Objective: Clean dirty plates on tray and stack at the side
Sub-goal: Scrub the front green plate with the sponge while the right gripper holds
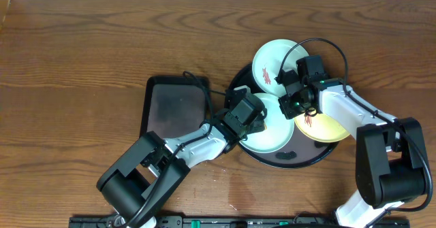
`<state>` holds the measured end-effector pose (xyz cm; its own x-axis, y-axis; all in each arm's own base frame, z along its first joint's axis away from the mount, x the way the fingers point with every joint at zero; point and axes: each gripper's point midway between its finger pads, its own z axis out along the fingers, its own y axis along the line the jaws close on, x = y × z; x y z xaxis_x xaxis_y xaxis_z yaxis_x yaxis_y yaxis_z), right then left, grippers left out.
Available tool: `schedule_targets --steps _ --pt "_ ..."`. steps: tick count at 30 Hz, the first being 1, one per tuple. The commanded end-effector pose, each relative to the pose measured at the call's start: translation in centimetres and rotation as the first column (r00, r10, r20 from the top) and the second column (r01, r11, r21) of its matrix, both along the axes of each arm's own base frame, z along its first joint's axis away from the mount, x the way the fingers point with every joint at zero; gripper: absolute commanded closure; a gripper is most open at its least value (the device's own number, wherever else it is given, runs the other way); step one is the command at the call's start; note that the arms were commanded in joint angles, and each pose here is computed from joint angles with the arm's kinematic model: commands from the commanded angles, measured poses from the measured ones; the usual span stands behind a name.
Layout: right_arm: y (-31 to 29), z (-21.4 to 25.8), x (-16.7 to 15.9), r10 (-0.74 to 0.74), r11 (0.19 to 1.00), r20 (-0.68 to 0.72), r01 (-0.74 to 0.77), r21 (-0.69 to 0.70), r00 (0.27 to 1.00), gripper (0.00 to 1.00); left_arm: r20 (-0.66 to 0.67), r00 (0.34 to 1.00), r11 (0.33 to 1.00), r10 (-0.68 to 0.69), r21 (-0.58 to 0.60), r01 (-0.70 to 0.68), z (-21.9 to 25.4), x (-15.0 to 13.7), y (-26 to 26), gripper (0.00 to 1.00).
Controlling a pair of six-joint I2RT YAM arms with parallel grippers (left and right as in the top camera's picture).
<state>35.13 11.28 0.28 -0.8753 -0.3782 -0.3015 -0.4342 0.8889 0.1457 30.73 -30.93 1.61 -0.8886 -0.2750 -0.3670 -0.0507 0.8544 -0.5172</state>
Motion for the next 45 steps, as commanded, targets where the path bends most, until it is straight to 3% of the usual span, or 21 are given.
schedule_targets --steps 1,8,16,22,31,38,45 --pt "-0.1 -0.3 -0.3 -0.001 1.000 -0.011 0.000 -0.013 1.000 0.90 0.025 1.000 1.000 -0.002 0.019 0.002 0.6 0.2 0.3 0.92" --pt "-0.1 -0.3 -0.3 -0.001 1.000 -0.011 0.000 -0.013 1.000 0.90 -0.017 1.000 0.998 -0.002 0.062 0.003 -0.3 -0.7 1.1 0.92" --pt "-0.1 -0.3 -0.3 -0.001 1.000 -0.011 0.000 -0.013 1.000 0.90 -0.047 0.996 0.966 0.070 0.252 -0.056 -2.2 -1.6 5.1 0.93" --pt "-0.2 -0.3 -0.4 -0.001 1.000 -0.013 0.000 -0.013 1.000 0.90 0.028 0.999 0.970 0.039 0.237 -0.045 0.3 -0.1 4.3 0.93" --pt "-0.2 -0.3 -0.4 -0.001 1.000 -0.013 0.001 -0.013 1.000 0.90 0.169 0.980 0.968 0.104 0.209 -0.138 4.9 1.7 5.1 0.93" --pt "-0.1 -0.3 -0.4 -0.001 1.000 -0.013 0.001 -0.013 1.000 0.90 0.147 0.983 0.993 0.108 0.039 -0.115 4.8 2.1 1.4 0.93" --pt "-0.2 -0.3 -0.4 -0.001 1.000 -0.015 0.001 -0.014 1.000 0.90 0.054 0.984 0.985 0.169 0.028 -0.170 0.7 1.5 0.6 0.93"
